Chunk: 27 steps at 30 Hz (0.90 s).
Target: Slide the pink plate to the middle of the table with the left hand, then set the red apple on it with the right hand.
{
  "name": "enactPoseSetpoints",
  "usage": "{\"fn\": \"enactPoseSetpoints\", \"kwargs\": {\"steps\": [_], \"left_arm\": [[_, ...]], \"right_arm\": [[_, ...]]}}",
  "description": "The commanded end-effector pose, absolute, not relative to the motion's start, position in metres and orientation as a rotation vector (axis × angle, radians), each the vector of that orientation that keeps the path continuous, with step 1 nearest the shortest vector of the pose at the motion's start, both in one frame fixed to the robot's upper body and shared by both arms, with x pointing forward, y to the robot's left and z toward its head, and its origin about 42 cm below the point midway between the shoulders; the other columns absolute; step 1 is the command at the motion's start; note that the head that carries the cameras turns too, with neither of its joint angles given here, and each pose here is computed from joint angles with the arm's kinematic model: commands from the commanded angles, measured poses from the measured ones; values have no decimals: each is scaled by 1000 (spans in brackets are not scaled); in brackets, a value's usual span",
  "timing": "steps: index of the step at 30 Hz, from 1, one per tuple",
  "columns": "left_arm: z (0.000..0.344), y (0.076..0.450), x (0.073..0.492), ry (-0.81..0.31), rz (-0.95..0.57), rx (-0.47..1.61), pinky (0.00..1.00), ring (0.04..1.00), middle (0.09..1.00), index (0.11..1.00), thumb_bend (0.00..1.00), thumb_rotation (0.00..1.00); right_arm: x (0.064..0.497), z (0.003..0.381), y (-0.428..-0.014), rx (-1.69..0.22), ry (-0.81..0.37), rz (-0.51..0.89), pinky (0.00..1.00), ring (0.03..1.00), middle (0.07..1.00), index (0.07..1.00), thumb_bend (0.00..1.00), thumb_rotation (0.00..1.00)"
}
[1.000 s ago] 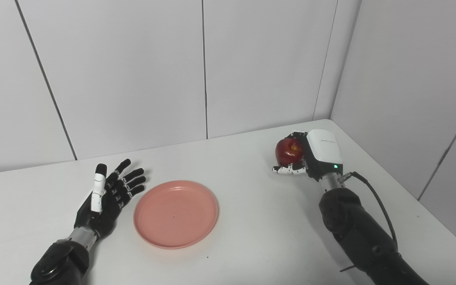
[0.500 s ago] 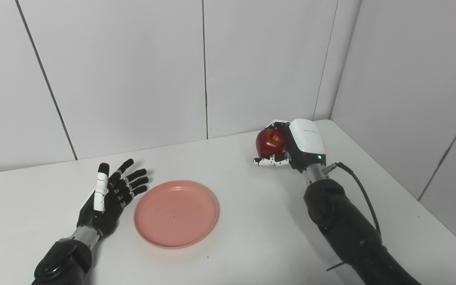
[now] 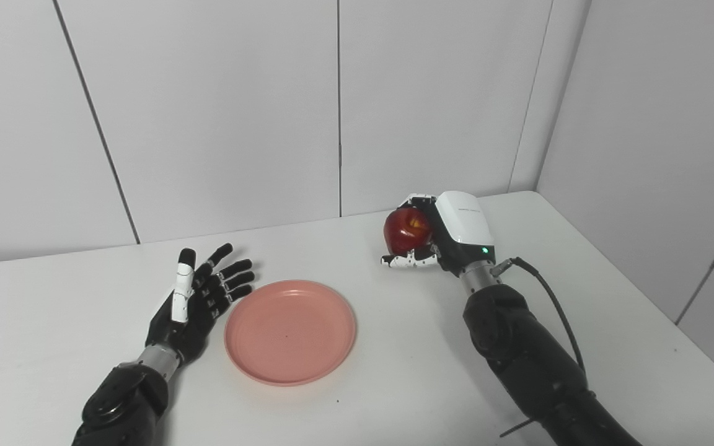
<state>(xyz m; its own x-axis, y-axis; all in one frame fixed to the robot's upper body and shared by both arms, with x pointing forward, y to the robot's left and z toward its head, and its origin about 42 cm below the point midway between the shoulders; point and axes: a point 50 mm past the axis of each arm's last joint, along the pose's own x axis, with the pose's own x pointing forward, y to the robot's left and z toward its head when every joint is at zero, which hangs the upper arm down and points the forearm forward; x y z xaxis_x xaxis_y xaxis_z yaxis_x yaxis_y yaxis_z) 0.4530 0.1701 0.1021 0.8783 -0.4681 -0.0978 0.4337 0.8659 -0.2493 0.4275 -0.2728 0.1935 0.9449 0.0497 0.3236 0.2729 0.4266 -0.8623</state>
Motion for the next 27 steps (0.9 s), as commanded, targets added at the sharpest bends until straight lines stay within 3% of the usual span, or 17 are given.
{"fn": "enactPoseSetpoints", "kwargs": {"steps": [1, 11, 20, 27], "left_arm": [[63, 168, 431, 323, -450, -230, 812, 799, 791, 897, 904, 944], [61, 156, 431, 326, -446, -233, 787, 786, 775, 885, 900, 937], [60, 147, 430, 331, -451, -221, 792, 796, 789, 900, 895, 960], [58, 139, 431, 331, -460, -218, 798, 795, 776, 906, 951, 945]], "right_arm": [[443, 234, -257, -1100, -469, -163, 135, 186, 282, 492, 504, 168], [445, 246, -233, -1082, -529, -111, 139, 188, 283, 493, 504, 169], [442, 274, -210, -1106, -511, -14, 131, 181, 276, 493, 504, 167], [445, 289, -190, -1123, -485, 40, 124, 178, 275, 493, 505, 163]]}}
